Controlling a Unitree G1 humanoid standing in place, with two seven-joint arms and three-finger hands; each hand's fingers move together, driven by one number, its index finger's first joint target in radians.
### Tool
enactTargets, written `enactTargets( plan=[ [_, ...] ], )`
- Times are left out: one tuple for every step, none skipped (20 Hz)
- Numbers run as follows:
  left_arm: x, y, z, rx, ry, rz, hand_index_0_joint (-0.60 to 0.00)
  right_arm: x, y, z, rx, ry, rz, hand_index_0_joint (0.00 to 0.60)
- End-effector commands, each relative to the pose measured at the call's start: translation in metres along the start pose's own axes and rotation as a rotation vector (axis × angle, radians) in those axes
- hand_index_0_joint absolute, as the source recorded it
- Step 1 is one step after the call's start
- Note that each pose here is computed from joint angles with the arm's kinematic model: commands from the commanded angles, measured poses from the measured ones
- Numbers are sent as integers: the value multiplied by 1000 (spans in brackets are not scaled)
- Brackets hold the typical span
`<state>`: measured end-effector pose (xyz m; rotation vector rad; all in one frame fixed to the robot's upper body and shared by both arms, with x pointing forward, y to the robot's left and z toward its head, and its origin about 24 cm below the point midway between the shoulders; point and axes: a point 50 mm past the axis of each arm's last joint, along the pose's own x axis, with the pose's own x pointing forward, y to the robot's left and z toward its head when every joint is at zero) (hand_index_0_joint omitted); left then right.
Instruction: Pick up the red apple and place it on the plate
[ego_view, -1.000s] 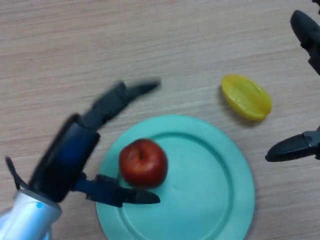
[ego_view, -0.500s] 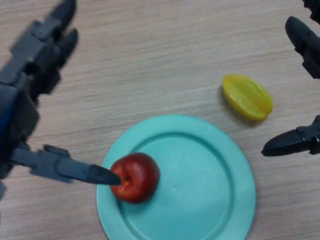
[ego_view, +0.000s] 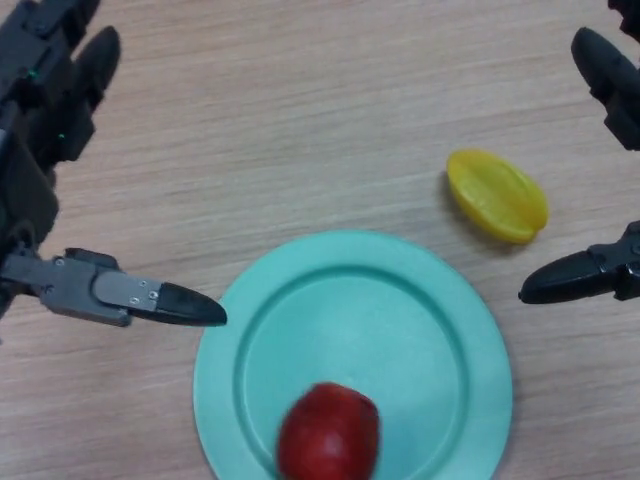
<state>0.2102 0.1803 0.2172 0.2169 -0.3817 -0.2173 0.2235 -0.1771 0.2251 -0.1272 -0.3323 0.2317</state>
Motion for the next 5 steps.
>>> enactTargets(
  plan=[
    [-3,5,25,103,-143,36,0,-8,-5,35,-144,-245,-24,0],
    [-2,5,24,107,-142,37,0,-9,-5,34,-146,-248,-23,0],
    [-1,2,23,127,-144,33,0,-9,-4,32,-150,-251,-21,0],
    [-2,1,24,127,-144,30,0,-9,-4,32,-149,-253,-18,0],
    [-4,0,25,138,-152,27,0,-9,-4,31,-152,-256,-5,0]
  ],
)
